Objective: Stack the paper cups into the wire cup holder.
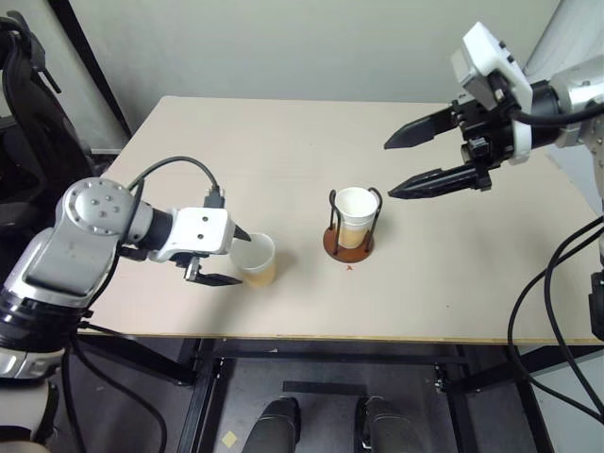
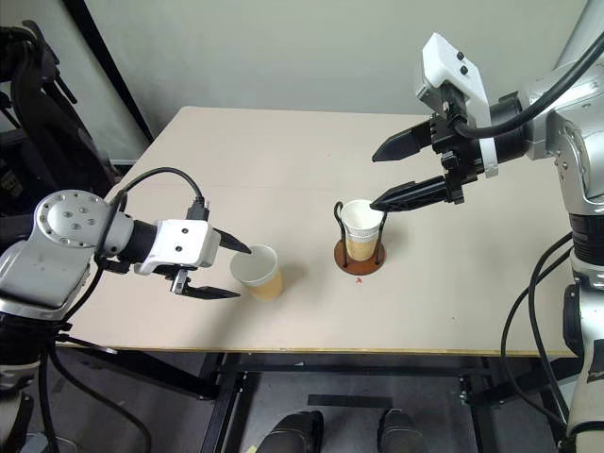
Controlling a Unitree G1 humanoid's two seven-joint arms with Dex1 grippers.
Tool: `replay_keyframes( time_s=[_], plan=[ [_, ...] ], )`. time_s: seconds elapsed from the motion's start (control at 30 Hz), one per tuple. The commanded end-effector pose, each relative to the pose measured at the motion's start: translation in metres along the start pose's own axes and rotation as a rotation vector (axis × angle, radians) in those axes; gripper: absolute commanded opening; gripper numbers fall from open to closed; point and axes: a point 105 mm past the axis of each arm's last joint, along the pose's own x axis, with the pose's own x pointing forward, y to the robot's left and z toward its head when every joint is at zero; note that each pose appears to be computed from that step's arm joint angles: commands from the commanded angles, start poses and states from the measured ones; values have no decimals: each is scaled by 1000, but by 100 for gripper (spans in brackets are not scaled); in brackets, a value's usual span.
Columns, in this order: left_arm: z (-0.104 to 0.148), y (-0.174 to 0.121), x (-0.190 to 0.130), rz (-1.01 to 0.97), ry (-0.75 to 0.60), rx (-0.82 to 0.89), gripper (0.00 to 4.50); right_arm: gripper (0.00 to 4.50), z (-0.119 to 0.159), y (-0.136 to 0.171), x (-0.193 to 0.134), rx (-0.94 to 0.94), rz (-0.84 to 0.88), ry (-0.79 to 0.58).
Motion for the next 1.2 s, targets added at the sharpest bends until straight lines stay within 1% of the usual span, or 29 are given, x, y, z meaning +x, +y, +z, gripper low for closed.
replay_keyframes(
  time_s=[0.03,0.37,0.77,0.87,1.07,1.17,1.2],
  plan=[
    [2,5,-4,8,16,42,392,407,7,0,-7,-38,-25,-7],
    [1,1,7,-36,8,57,392,407,6,0,-8,-34,-37,-7],
    [-13,-2,24,-50,18,40,392,407,5,-2,-9,-32,-49,-3],
    [-16,1,28,-45,6,26,334,412,4,-2,-9,-29,-50,0],
    [-17,7,30,-55,-18,19,126,412,-2,-4,-10,-15,-41,15],
    [-11,10,23,-78,-51,-1,19,412,-8,-9,-13,-1,-43,13],
    [-6,11,20,-94,-79,-19,5,412,-11,-13,-15,13,-49,9]
  ],
)
